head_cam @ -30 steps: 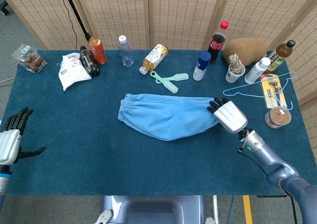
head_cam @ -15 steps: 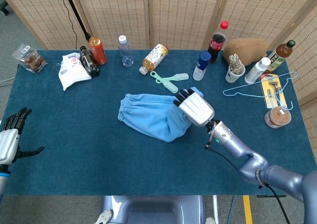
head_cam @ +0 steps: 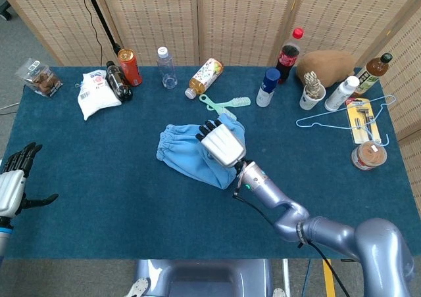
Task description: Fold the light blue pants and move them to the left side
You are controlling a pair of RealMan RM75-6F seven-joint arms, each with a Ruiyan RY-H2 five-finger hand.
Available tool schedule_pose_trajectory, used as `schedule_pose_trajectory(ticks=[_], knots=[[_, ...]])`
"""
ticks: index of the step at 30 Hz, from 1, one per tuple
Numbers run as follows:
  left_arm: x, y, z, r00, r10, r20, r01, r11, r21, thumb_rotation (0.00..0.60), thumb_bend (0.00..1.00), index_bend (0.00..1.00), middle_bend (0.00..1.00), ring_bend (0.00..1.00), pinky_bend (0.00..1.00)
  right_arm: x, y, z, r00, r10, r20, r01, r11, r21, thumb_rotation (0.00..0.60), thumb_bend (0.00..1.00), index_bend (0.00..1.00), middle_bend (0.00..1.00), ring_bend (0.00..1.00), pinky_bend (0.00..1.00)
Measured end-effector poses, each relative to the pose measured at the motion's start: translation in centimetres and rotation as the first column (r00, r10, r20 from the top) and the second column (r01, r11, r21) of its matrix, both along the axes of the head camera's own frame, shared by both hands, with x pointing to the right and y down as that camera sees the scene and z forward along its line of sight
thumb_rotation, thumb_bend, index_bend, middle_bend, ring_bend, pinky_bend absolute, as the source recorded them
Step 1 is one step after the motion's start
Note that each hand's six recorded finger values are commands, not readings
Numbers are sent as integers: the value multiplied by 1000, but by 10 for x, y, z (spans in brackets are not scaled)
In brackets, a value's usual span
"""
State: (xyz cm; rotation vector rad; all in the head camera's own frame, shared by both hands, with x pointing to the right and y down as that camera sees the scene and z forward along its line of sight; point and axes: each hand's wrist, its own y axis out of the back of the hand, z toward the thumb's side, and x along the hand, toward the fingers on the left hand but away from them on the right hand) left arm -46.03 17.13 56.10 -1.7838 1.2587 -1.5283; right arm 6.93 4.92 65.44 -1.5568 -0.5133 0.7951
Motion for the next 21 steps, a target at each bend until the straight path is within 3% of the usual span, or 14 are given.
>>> schedule_pose_trajectory(ticks=[5,6,7,9,11,15,21], knots=[[-1,-2,3,1000,-2,2,2,1000,-10,600,23,0,0,0,0,-22,0,7,1000,8,4,-8,1000,10,600,937,574,395,343,477],[-1,-2,3,1000,-1,3,1,1000,-12,600,23,0,0,0,0,-26,0,7,1000,12,11,-12,1000,10,600,856,534,367,323,462],[-1,-2,4,1000,0,4,0,1000,-13,600,23,0,0,0,0,-28,0,7,1000,16,19,-17,1000,8,600,737,473,330,291,438],[0,-2,4,1000,1,5,-1,1000,-16,600,24,0,0,0,0,-33,1,7,999,25,35,-25,1000,0,600,217,167,128,112,308],[0,-2,5,1000,3,7,-3,1000,-20,600,24,0,0,0,0,-35,2,9,999,35,41,-34,999,-11,600,5,10,12,10,171],[1,-2,7,1000,12,9,-11,1000,-27,600,24,0,0,0,0,-34,-2,10,993,99,65,-95,994,-62,600,0,0,0,0,19],[4,-2,8,1000,19,8,-19,999,-26,600,24,0,0,0,0,-33,-4,-1,980,178,93,-170,982,-88,600,0,0,0,0,3]])
